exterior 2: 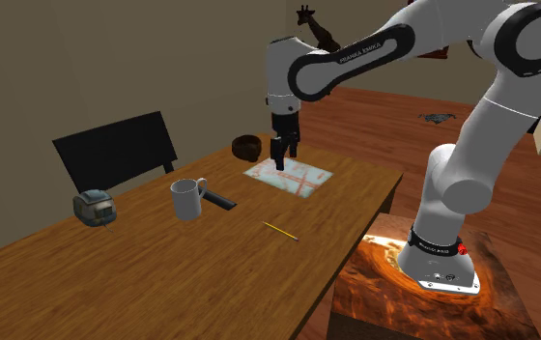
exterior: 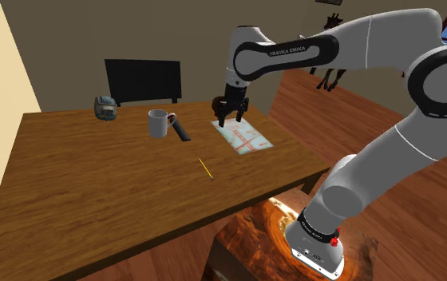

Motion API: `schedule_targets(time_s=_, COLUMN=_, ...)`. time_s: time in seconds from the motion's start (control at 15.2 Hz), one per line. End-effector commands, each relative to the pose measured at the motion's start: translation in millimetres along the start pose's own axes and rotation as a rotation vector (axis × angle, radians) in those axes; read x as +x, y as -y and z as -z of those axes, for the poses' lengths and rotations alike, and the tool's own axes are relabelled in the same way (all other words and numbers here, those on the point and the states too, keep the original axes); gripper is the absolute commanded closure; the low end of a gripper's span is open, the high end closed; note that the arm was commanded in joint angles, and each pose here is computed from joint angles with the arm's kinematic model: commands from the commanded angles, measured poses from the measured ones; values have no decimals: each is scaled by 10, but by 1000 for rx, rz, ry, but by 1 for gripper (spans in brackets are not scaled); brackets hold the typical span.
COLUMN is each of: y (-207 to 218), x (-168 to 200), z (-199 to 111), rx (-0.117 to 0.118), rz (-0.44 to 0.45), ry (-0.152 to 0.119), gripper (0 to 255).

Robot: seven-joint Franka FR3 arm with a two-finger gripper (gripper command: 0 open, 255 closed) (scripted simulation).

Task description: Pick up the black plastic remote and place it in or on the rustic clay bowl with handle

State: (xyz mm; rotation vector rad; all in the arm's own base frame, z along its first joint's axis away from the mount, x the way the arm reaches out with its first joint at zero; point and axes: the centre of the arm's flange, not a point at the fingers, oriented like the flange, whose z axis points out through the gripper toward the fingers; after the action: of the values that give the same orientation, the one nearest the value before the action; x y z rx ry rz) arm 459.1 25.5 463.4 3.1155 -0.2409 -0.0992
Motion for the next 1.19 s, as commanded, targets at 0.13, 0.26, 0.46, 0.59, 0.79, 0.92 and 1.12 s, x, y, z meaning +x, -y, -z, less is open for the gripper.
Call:
schedule_targets(time_s=0.13, y=168, x=433, z=-206, rx=23, rz=-47, ry=-13, gripper=0)
schedule_targets(time_s=0.26, y=242, x=648, z=-309, rx=34, rz=-70, ry=-19, gripper=0)
schedule_targets(time_s=0.46, y=346, x=975, z=-461, rx=51, rz=-105, ry=-28, gripper=0)
schedule_targets(time_s=0.59, y=410, x=1196, z=-559, rx=62, rz=-128, ry=-34, gripper=0)
schedule_targets(time_s=0.79, y=499, x=1531, z=-703, rx=79, rz=-163, ry=-43, gripper=0)
schedule_targets(time_s=0.92, y=554, x=1756, z=-796, rx=90, rz=-186, ry=-49, gripper=0)
schedule_targets(time_s=1.12, y=627, x=2098, z=-932, rx=107, rz=-220, ry=-58, gripper=0)
